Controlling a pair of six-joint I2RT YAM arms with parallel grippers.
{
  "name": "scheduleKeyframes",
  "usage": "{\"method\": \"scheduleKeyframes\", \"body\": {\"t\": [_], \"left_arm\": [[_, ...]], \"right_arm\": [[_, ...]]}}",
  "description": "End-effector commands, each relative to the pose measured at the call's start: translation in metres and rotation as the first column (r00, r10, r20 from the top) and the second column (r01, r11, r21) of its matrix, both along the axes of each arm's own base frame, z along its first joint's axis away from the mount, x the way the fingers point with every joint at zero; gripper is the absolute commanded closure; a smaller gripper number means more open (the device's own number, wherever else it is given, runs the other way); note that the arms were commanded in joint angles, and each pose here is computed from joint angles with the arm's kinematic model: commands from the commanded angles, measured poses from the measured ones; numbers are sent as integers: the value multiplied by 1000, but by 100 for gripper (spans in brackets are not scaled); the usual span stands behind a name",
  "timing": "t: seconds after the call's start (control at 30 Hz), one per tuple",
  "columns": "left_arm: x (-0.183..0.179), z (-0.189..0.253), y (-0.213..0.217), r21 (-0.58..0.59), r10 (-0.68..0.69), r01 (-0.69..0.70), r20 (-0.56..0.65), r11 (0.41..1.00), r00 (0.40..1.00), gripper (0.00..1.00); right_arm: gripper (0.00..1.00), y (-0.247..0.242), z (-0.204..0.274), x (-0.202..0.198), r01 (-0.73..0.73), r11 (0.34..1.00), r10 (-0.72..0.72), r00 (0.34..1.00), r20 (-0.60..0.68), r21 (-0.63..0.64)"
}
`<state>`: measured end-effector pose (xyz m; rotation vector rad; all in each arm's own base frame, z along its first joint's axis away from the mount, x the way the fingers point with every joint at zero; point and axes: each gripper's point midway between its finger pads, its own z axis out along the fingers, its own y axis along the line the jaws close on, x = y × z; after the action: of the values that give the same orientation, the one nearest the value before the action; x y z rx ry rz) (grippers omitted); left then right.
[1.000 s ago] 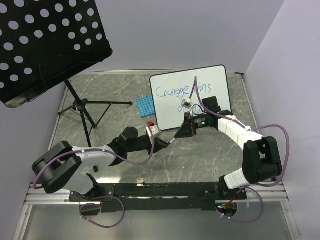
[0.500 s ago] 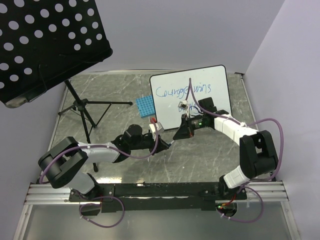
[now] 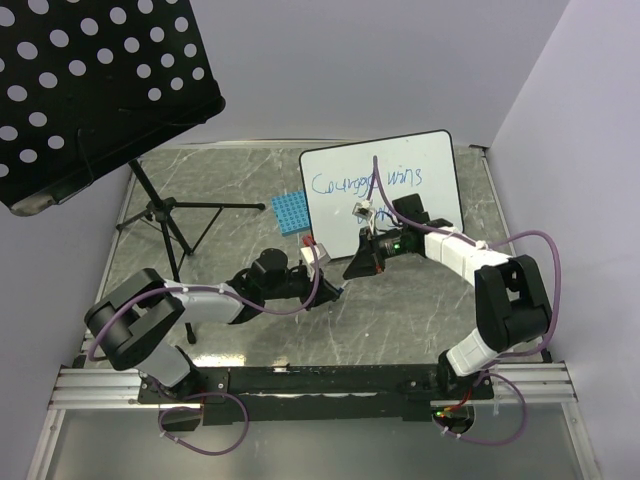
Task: Write a sentence on the whiteboard
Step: Insert the whiteboard marker without the cap into the pen cap, then put down the whiteboard marker at the center of the board.
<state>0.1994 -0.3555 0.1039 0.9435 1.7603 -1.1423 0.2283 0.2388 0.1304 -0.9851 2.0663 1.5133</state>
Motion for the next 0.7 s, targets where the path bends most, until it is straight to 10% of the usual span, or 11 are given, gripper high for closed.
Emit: {"method": "scheduleKeyframes", "body": {"t": [0.0, 0.2, 0.33, 0.47, 0.67], "left_arm": [[27, 137, -34, -353, 57, 54, 295, 934, 954, 99], [16, 99, -29, -219, -29, 83, 239, 972, 971, 99], [1, 68, -16, -129, -77, 101, 178, 986, 981, 99], [-15, 44, -2, -69, -102, 109, 107, 992, 989, 99], [-31, 19, 15, 26, -114, 114, 5, 993, 993, 99]], "right_arm": [[100, 18, 9, -21, -100, 993, 103, 993, -57, 63], [84, 13, 5, -17, -79, 997, 79, 997, -24, 4], [27, 11, 2, -16, -90, 996, 89, 995, -37, -16], [1, 3, 16, -4, -43, 998, 45, 997, 61, -37], [0, -34, 51, 22, 105, 994, -100, 973, 206, -13]]}}
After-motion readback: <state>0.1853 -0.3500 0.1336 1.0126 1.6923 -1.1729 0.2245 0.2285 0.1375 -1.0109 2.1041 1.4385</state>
